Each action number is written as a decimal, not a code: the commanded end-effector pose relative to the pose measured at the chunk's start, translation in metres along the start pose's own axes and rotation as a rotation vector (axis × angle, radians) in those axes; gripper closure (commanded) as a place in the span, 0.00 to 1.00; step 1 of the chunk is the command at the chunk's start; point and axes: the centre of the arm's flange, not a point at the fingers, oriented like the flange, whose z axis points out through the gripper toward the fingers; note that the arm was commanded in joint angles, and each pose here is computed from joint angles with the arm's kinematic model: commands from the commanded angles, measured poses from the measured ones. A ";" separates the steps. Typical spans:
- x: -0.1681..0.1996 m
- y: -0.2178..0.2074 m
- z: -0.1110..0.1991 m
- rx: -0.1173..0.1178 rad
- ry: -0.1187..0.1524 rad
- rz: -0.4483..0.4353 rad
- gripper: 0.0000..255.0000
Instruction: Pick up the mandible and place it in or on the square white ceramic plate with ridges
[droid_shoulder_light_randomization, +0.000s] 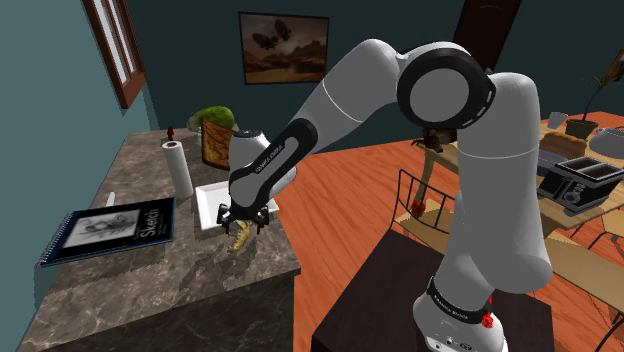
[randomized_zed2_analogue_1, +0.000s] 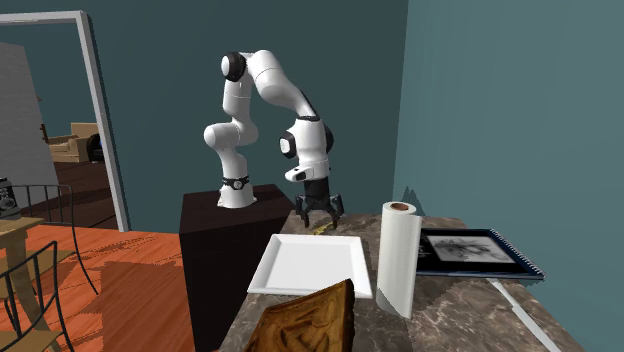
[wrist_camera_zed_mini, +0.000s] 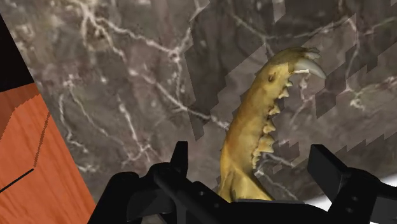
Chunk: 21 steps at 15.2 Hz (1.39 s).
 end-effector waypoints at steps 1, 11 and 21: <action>0.000 0.000 0.000 0.000 0.000 0.000 0.00; 0.000 0.000 0.000 0.000 0.000 0.000 1.00; 0.001 -0.005 -0.036 0.000 0.000 0.000 1.00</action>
